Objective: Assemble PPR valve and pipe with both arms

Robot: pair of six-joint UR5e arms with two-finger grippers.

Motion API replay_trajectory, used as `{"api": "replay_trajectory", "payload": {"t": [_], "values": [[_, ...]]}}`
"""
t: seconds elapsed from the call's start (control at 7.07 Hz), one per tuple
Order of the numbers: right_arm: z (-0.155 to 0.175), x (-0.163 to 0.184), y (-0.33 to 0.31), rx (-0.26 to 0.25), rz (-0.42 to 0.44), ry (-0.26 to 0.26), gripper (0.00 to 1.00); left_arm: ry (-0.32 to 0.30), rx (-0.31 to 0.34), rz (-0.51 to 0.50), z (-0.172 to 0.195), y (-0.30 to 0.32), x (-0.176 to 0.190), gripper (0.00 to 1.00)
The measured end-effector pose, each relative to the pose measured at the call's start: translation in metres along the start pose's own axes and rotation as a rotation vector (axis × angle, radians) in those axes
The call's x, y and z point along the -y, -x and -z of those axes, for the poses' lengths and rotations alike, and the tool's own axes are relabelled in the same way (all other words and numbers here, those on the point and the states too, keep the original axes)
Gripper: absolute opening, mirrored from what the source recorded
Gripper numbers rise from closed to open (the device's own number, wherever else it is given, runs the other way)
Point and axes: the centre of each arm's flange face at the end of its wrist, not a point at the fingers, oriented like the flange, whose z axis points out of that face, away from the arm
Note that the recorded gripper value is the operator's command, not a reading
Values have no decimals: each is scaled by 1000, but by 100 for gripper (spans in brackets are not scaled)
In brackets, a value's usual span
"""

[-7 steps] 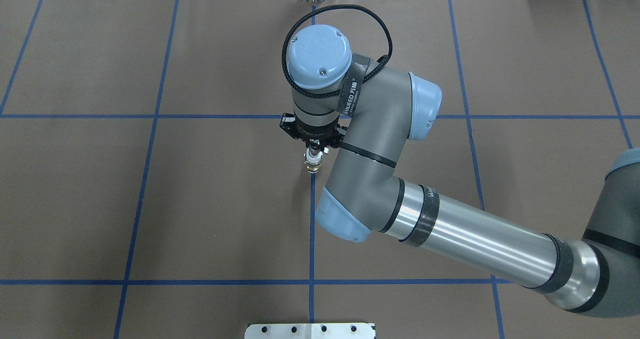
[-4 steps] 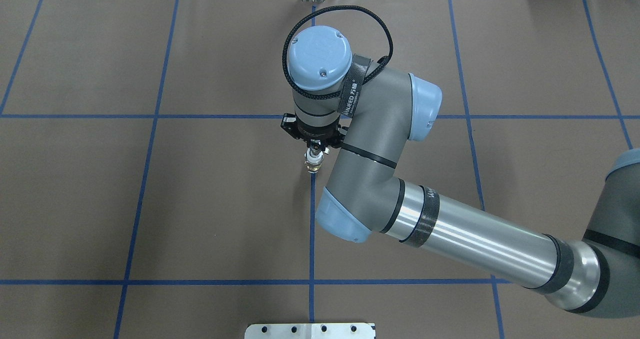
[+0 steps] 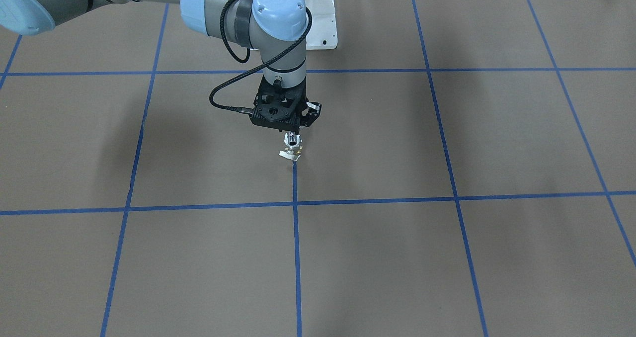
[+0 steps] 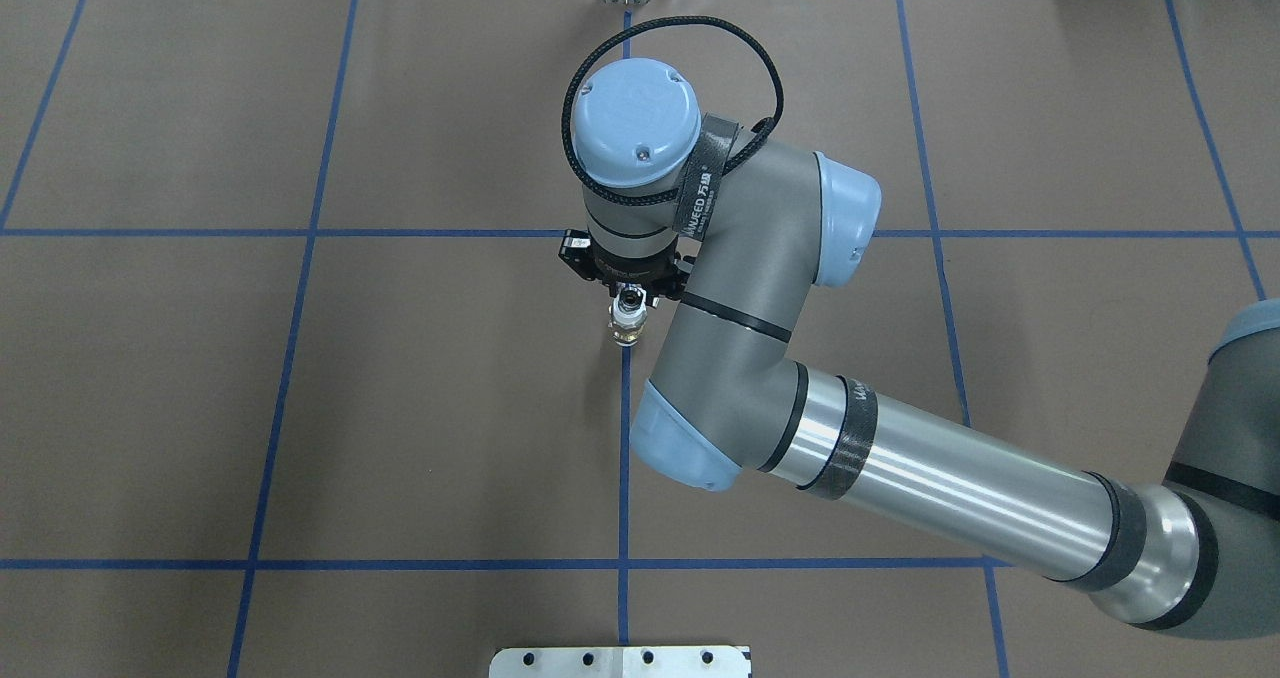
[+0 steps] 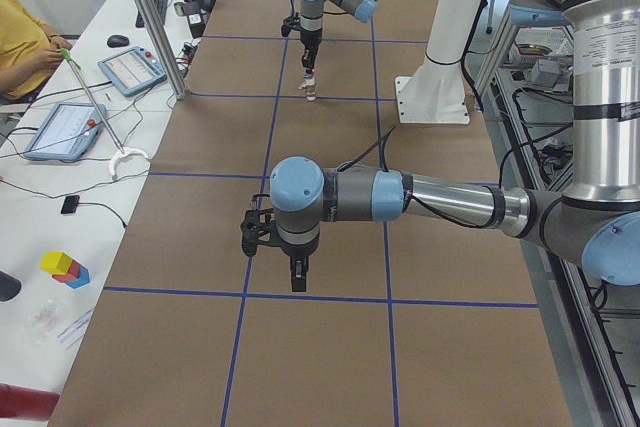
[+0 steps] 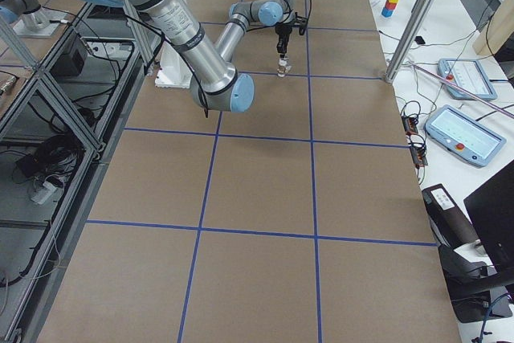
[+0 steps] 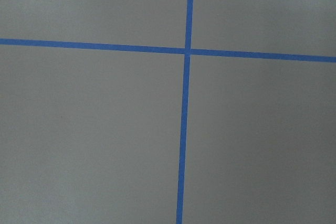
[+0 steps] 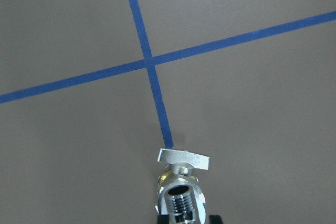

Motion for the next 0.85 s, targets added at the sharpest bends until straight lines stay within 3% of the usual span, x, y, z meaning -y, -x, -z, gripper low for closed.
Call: {"api": "replay_trajectory", "payload": {"t": [0.14, 0.28, 0.42, 0.85], "values": [[-1, 0, 0, -2, 1, -4, 50, 0, 0, 0, 0, 0, 0, 100], [-1, 0, 0, -3, 1, -6, 64, 0, 0, 0, 0, 0, 0, 100], [-1, -1, 0, -2, 2, -6, 98, 0, 0, 0, 0, 0, 0, 100], [14, 3, 4, 20, 28, -43, 99, 1, 0, -1, 0, 0, -1, 100]]}}
